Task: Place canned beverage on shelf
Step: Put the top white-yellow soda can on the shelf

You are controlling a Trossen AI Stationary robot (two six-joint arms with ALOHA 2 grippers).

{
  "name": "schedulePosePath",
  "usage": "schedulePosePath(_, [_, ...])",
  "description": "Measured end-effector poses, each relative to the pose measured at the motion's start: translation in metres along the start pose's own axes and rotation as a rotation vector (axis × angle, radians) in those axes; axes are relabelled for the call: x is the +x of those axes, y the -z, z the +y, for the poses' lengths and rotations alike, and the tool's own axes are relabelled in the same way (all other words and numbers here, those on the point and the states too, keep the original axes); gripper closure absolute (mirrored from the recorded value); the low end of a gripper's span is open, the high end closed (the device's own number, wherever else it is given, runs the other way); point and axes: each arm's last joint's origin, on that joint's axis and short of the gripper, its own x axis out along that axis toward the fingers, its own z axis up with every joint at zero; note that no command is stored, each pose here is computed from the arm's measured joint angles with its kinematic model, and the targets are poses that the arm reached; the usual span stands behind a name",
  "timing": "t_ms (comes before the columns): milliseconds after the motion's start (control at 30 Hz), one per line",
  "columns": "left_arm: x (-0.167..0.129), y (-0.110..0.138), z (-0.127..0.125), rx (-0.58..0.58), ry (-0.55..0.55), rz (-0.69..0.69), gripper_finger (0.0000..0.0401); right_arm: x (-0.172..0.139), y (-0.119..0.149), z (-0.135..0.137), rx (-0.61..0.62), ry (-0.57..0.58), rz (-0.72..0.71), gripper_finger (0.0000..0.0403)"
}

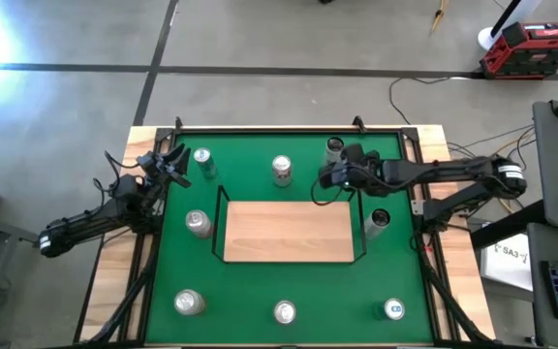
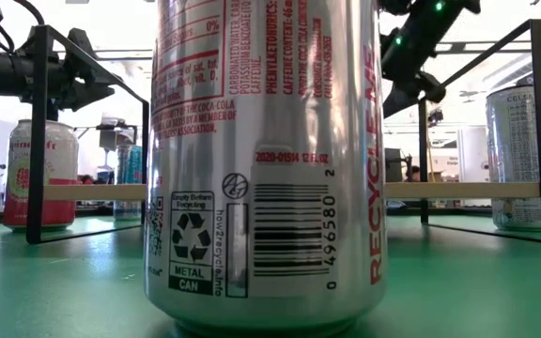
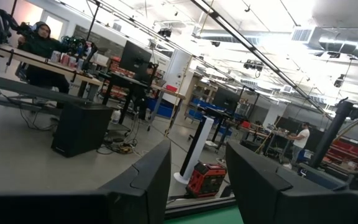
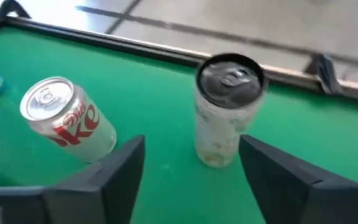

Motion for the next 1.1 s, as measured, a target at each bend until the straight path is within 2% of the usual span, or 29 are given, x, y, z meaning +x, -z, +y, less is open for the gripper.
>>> schedulePosePath(200, [0.000,0.000,0.000,0.000,0.000,0.000,0.0264,-0.017,-0.026,0.003,0.131,0.045,0.154,0.0085])
schedulePosePath(400, [0.000,0.000,0.000,0.000,0.000,0.000,0.0264,-0.014,-0.045,0.006,0.268,0.128,0.256,0.0054])
schedulePosePath(667, [0.000,0.000,0.000,0.000,0.000,0.000,0.0264,0.005,-0.076,0.005,0.460,0.232,0.396,0.0051])
schedulePosePath(900, [0.000,0.000,0.000,0.000,-0.001,0.000,0.0264,0.038,-0.113,-0.013,0.616,0.291,0.577,0.0051])
schedulePosePath(1000, [0.000,0.000,0.000,0.000,0.000,0.000,0.0264,0.054,-0.125,-0.025,0.607,0.284,0.688,0.0051])
schedulePosePath(1100, [0.000,0.000,0.000,0.000,0.000,0.000,0.0264,0.067,-0.134,-0.034,0.539,0.239,0.770,0.0051])
